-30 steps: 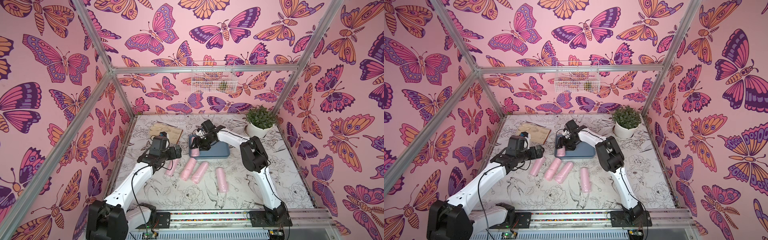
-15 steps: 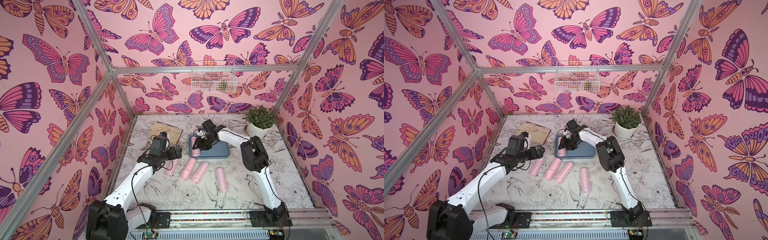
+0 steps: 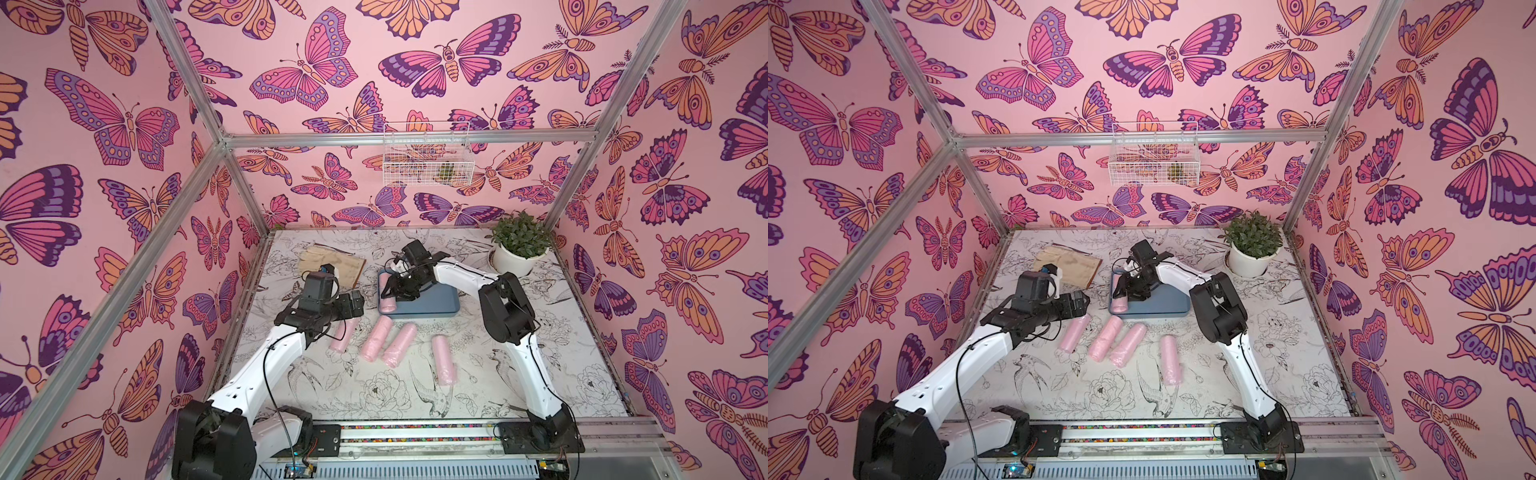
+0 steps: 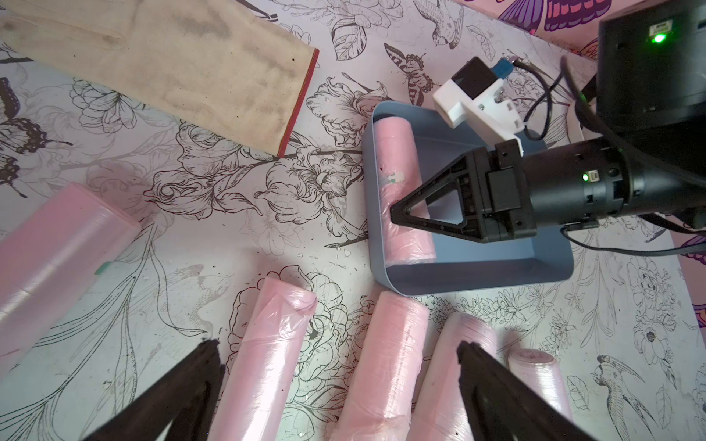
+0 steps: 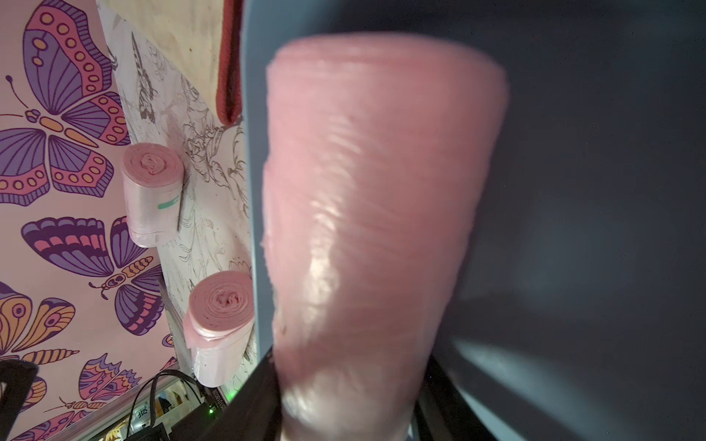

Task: Put the roll of trash bags into the storage box
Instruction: Place the roll of trash bags in the storage box.

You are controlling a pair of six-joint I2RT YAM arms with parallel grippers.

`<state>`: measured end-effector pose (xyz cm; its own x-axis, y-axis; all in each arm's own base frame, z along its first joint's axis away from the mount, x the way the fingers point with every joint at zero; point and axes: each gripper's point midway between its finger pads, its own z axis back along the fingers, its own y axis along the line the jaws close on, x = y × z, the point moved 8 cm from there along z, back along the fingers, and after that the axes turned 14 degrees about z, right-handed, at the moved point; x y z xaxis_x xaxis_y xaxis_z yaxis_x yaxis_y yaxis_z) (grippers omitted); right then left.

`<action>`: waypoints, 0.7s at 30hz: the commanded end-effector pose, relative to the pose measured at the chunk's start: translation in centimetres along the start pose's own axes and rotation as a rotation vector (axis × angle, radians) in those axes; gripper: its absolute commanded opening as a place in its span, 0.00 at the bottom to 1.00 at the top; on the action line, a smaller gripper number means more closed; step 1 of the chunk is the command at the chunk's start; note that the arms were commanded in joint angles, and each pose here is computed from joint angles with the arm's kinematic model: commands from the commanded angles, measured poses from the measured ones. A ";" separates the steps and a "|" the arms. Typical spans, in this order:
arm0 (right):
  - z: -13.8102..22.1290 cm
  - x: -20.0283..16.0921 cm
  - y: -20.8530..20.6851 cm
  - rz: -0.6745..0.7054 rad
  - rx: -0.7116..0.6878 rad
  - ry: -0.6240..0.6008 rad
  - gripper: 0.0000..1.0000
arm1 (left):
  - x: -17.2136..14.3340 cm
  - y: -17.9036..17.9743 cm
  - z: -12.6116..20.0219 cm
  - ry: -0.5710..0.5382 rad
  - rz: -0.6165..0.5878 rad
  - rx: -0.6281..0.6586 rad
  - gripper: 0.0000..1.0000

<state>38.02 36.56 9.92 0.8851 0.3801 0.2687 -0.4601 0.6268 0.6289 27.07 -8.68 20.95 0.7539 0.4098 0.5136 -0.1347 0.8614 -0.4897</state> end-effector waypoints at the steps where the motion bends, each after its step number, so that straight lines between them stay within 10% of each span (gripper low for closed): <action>1: -1.6 -0.9 -0.6 -0.024 0.015 0.034 0.54 | -0.6 0.5 0.1 0.018 0.010 0.006 1.00; 21: 0.7 -1.2 -0.5 0.011 -0.071 0.047 0.72 | -1.0 1.4 0.1 0.033 0.033 0.068 1.00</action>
<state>37.78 36.64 10.04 0.8705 0.4024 0.2835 -0.4861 0.6121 0.6237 26.76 -8.52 20.46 0.7632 0.4140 0.4961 -0.1575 0.8638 -0.4786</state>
